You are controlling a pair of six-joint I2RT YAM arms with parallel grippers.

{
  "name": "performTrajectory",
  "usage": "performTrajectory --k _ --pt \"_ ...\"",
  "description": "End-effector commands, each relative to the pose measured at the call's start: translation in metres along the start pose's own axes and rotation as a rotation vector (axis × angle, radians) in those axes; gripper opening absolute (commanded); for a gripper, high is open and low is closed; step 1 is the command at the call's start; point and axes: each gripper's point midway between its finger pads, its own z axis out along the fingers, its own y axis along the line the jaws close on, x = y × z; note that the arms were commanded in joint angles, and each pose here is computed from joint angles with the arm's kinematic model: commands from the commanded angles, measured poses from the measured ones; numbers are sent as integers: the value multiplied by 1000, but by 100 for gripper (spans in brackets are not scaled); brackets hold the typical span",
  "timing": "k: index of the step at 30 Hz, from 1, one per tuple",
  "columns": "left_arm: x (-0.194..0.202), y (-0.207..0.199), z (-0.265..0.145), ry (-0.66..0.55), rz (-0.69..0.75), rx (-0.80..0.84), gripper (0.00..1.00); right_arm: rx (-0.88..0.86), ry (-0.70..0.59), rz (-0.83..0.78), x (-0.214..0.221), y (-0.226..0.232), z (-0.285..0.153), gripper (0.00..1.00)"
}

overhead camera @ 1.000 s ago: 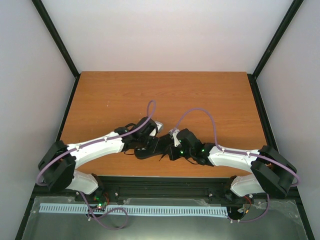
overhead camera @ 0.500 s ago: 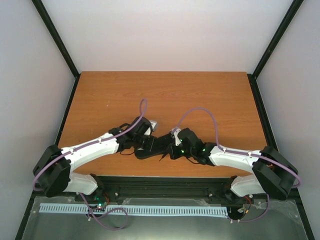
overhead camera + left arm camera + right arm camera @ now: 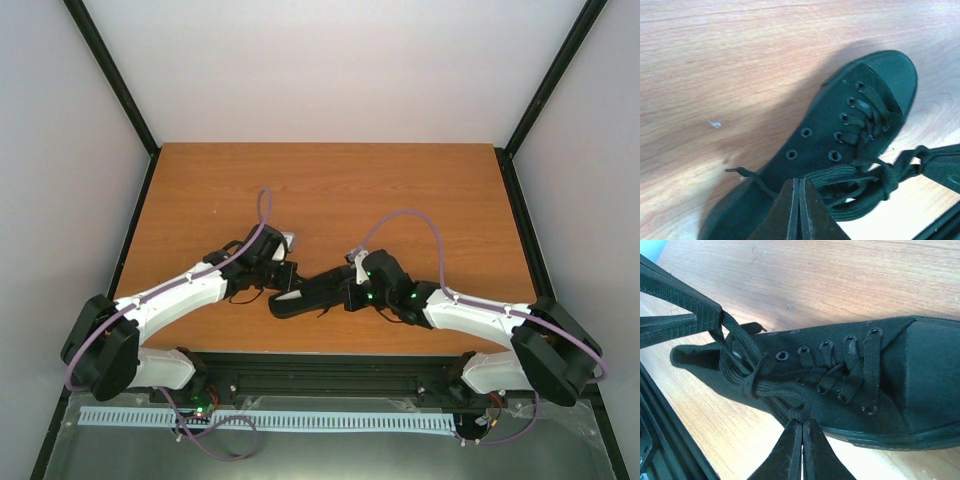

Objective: Tie the shoes

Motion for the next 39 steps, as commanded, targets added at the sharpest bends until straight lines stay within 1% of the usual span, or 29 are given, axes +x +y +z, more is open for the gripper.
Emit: performTrajectory --k 1,20,29,39 --pt "-13 15 0 -44 -40 -22 1 -7 -22 17 -13 -2 -2 3" --pt "-30 59 16 -83 -119 -126 1 48 39 125 14 -44 3 3" --pt "-33 86 11 -108 -206 -151 1 64 78 137 32 -52 2 3" --pt "-24 114 8 -117 -292 -180 1 94 105 164 50 -64 2 3"
